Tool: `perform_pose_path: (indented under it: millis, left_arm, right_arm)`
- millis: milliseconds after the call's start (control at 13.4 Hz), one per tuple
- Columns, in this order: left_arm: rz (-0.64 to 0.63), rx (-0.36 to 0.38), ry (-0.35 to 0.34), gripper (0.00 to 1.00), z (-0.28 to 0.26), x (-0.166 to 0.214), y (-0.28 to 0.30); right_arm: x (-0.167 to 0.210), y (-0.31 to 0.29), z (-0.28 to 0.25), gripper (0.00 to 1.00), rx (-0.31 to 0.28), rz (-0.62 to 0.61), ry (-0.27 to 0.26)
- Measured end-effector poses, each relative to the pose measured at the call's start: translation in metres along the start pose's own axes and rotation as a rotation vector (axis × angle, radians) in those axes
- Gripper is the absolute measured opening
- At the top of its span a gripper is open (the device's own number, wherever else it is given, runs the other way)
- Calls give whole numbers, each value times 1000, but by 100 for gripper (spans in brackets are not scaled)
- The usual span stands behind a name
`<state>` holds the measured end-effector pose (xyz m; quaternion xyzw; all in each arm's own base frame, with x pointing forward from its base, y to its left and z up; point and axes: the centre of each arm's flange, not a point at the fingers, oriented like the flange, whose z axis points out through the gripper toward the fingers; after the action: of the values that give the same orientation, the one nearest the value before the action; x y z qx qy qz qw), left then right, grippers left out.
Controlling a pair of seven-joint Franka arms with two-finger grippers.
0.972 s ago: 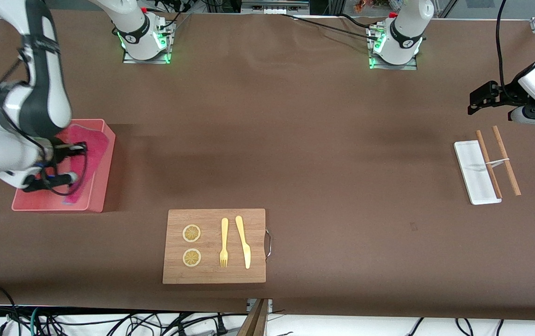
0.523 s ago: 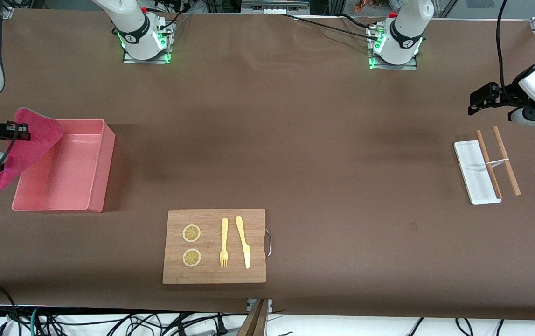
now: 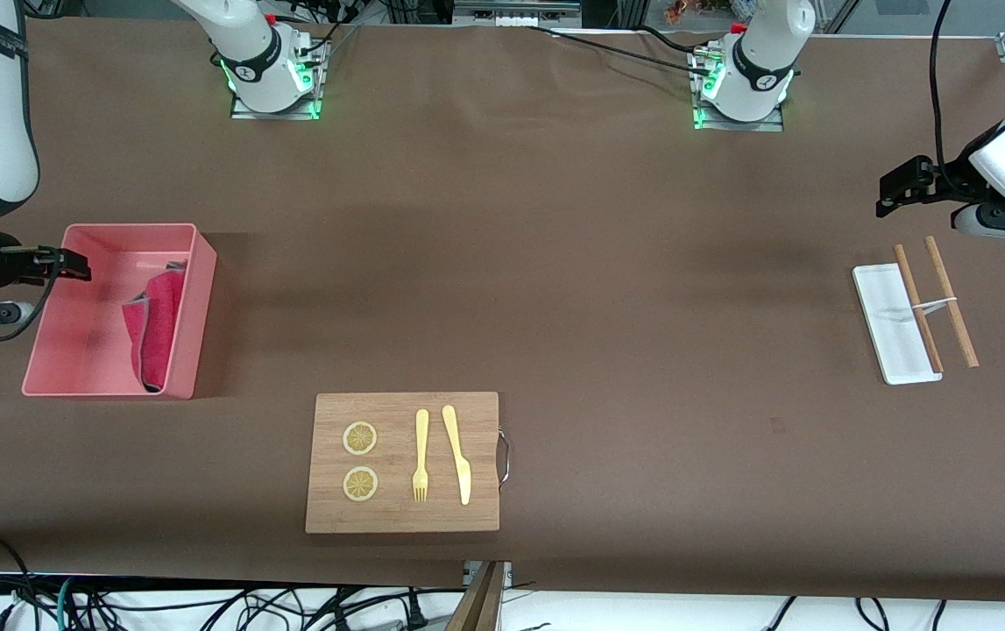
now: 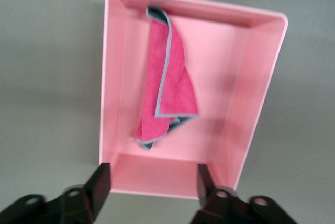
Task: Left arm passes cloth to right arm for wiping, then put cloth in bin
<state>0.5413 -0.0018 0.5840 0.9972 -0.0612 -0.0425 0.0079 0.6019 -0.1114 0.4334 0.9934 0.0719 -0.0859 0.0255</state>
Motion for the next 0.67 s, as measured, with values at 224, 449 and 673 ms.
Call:
perform_pose_path:
  millis: [224,449,673]
  left_arm:
    - [2,0,0,100,0,0,1]
    - [3,0,1,100,-1,0,2]
    - [9,2,9,100,-4,1,5]
  right_arm:
    - [6,-34,-25,99,23,-19,60]
    - [-1,-82,-68,100,38,-19,110]
    - [-18,-118,-108,100,46,-52,147]
